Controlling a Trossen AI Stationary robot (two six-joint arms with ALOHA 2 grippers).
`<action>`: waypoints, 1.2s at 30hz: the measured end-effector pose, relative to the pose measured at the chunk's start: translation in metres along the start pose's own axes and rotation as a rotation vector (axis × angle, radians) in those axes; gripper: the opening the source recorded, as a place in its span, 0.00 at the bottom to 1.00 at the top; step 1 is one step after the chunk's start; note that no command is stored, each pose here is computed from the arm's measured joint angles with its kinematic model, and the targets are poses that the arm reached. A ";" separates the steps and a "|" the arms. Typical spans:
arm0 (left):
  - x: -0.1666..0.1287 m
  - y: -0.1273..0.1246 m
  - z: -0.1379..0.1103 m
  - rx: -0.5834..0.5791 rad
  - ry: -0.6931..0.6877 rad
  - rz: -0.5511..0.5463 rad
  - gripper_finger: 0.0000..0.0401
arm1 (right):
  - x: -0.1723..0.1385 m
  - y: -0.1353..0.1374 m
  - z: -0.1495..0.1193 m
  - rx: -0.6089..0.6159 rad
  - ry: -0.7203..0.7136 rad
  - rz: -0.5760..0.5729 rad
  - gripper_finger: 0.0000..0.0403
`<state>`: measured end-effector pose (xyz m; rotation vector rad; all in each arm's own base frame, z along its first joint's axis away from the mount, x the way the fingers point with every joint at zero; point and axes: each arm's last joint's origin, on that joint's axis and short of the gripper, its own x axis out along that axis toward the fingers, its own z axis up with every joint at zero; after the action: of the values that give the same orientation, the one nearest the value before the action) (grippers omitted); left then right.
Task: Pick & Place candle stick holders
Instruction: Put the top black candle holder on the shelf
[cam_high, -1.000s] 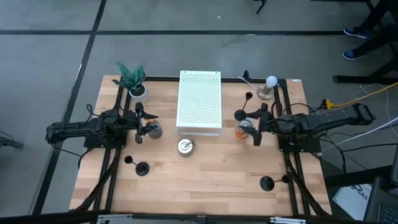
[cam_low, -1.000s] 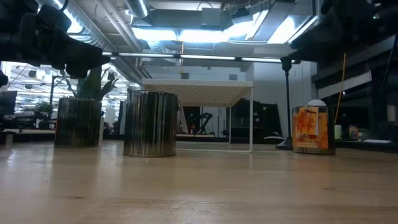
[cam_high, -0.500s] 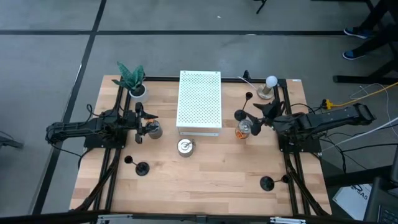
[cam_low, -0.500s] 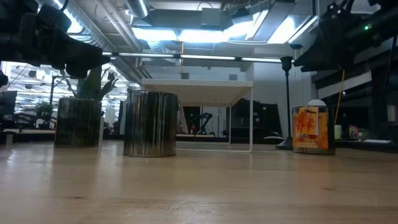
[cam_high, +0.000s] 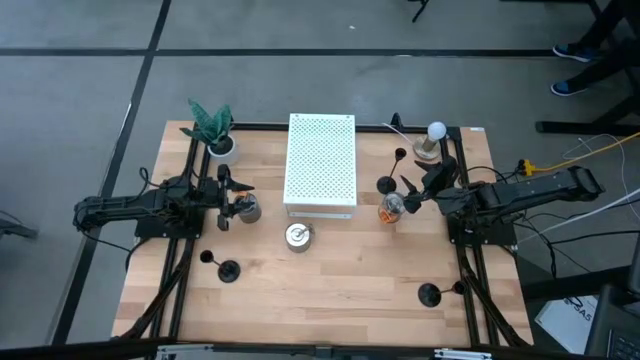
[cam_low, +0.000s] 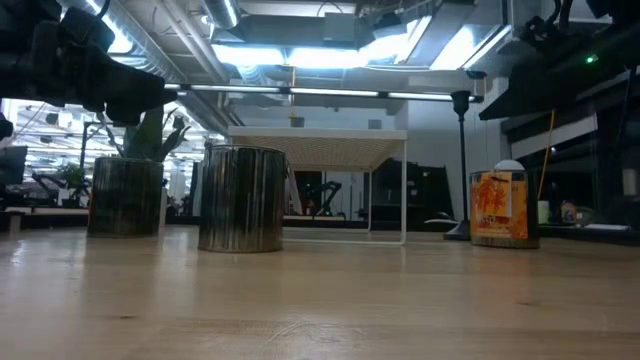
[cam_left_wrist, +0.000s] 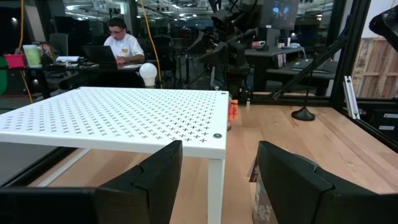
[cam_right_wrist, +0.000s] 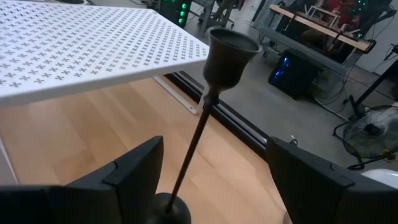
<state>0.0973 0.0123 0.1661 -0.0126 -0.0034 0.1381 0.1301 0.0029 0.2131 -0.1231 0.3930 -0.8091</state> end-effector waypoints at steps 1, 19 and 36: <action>0.000 0.000 0.000 0.000 0.000 0.000 0.52 | 0.000 0.000 0.000 0.000 0.000 0.000 0.72; 0.000 0.000 0.000 0.000 0.000 0.000 0.52 | 0.001 -0.001 -0.001 0.130 -0.011 -0.079 0.72; 0.000 0.000 0.000 0.000 0.000 0.000 0.52 | 0.010 0.010 -0.007 0.158 -0.002 -0.175 0.72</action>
<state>0.0973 0.0123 0.1660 -0.0126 -0.0032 0.1381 0.1399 0.0027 0.2012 -0.0115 0.3175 -1.0095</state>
